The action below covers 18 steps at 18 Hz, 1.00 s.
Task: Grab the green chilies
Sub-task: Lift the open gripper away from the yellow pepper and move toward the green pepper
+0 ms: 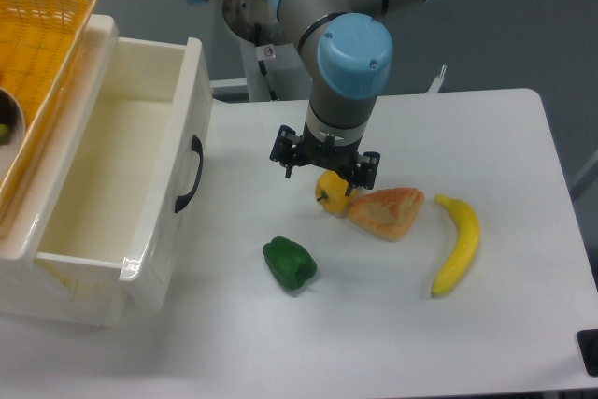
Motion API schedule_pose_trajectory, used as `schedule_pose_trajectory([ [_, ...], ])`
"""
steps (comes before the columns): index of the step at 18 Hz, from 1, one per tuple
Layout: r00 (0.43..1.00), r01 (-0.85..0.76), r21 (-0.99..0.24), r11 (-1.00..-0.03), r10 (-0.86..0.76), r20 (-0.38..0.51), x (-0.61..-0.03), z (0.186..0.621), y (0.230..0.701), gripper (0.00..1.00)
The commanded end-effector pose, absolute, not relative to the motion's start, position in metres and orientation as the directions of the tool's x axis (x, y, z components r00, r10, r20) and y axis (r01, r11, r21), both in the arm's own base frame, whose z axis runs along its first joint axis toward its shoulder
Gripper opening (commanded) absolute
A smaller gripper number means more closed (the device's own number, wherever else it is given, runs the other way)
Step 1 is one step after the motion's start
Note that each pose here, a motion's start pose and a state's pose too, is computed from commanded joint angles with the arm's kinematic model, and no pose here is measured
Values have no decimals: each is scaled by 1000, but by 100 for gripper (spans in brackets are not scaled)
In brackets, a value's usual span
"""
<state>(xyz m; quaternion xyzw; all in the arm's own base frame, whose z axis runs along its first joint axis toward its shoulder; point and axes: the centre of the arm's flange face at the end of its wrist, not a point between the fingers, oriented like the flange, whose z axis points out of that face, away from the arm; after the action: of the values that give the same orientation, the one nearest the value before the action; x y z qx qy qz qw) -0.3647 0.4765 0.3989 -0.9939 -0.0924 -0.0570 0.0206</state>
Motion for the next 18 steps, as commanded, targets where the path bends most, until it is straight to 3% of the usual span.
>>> schedule_pose_trajectory([
  [6, 973, 196, -25, -980, 191, 129, -362, 393, 479, 100],
  [11, 968, 194, 18, -981, 194, 158, -347, 360, 472, 100],
  [18, 878, 465, -2, -885, 462, 124, -355, 347, 485, 100],
])
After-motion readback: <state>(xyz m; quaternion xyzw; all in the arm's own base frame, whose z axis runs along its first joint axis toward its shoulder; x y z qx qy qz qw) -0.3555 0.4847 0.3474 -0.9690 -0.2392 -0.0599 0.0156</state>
